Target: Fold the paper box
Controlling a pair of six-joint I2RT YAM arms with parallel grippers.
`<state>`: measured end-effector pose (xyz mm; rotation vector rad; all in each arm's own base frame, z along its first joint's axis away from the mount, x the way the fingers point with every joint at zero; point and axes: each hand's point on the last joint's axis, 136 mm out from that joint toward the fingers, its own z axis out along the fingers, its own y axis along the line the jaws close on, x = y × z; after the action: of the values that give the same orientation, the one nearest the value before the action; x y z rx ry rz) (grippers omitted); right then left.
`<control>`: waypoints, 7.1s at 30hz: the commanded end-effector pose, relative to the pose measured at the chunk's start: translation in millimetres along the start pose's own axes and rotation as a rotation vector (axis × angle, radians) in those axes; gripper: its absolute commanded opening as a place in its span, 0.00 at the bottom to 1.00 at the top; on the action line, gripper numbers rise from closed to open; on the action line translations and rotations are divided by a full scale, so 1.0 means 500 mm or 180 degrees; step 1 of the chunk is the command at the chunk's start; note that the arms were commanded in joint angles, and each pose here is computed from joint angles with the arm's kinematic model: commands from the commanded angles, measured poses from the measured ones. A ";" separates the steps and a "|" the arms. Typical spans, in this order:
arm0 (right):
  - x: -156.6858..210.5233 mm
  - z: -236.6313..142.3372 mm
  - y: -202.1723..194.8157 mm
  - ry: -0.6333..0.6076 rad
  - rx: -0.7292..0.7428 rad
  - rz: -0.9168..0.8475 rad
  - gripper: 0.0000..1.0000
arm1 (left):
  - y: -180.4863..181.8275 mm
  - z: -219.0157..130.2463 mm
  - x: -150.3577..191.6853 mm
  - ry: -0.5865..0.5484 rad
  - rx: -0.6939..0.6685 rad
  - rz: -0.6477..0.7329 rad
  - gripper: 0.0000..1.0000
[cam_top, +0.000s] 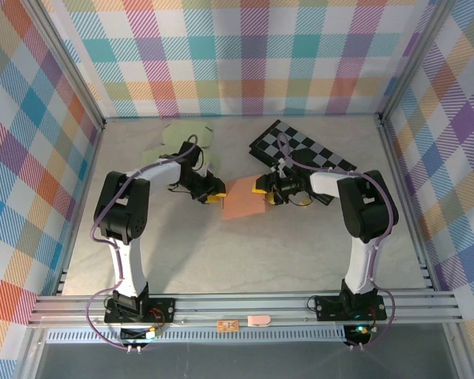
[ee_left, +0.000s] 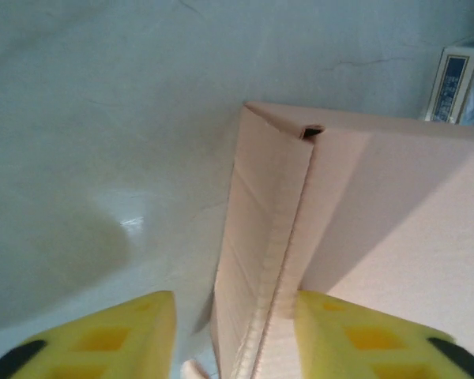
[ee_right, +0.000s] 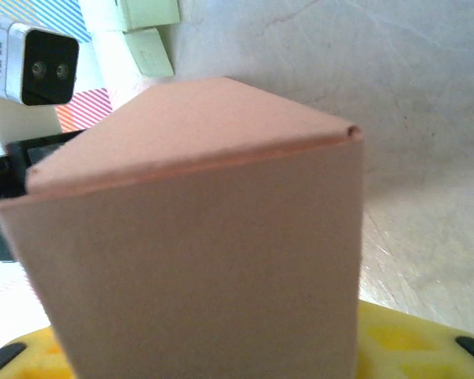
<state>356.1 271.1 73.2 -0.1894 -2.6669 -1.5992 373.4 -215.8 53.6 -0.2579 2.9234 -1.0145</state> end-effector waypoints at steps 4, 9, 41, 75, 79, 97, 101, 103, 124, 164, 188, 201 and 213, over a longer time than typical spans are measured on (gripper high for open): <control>0.005 -0.027 0.053 -0.0018 -0.0119 0.0788 0.41 | -0.044 -0.115 -0.065 -0.0756 0.0390 -0.0207 0.65; 0.029 -0.055 0.055 0.0072 -0.0024 0.1769 0.36 | -0.016 -0.100 -0.062 -0.0568 0.0500 -0.1304 0.66; 0.093 -0.097 0.042 0.0810 0.0177 0.3141 0.29 | -0.235 -0.125 0.176 -0.0421 -0.1047 0.5099 0.77; 0.110 -0.084 -0.002 0.0841 0.0271 0.3268 0.37 | -0.173 0.029 0.218 0.0212 -0.1120 0.5184 0.67; 0.114 -0.083 -0.011 0.0829 0.0309 0.3298 0.41 | -0.170 0.027 0.221 0.0250 -0.1124 0.5179 0.66; 0.107 -0.141 0.005 0.0455 0.0507 0.3010 0.83 | -0.159 0.017 0.249 0.0637 -0.1048 0.4989 0.61; 0.088 -0.149 0.018 0.0340 0.0519 0.2897 0.82 | -0.166 0.022 0.239 0.0619 -0.1045 0.4925 0.56; 0.079 -0.145 0.017 0.0310 0.0489 0.2918 0.74 | -0.167 0.027 0.233 0.0619 -0.1051 0.4877 0.54; -0.004 -0.350 0.103 -0.1303 0.1475 0.0439 0.51 | -0.157 0.018 0.202 0.0670 -0.0849 0.4693 0.51; 0.077 -0.181 0.036 0.0240 0.2311 -0.2661 0.32 | -0.148 -0.001 0.176 0.0557 -0.0875 0.4602 0.53; 0.064 -0.176 0.074 0.0114 0.2186 -0.2716 0.22 | -0.160 -0.009 0.165 0.0470 -0.0813 0.4506 0.55; 0.067 -0.185 0.054 0.0087 0.2372 -0.2753 0.26 | -0.162 -0.007 0.162 0.0462 -0.0805 0.4476 0.55; 0.071 -0.181 0.052 0.0098 0.2422 -0.2746 0.12 | -0.164 -0.008 0.159 0.0434 -0.0810 0.4432 0.56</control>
<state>324.2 207.0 139.4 1.0942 -3.2588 -0.4628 303.0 -288.8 95.2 1.6309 2.3233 -0.3453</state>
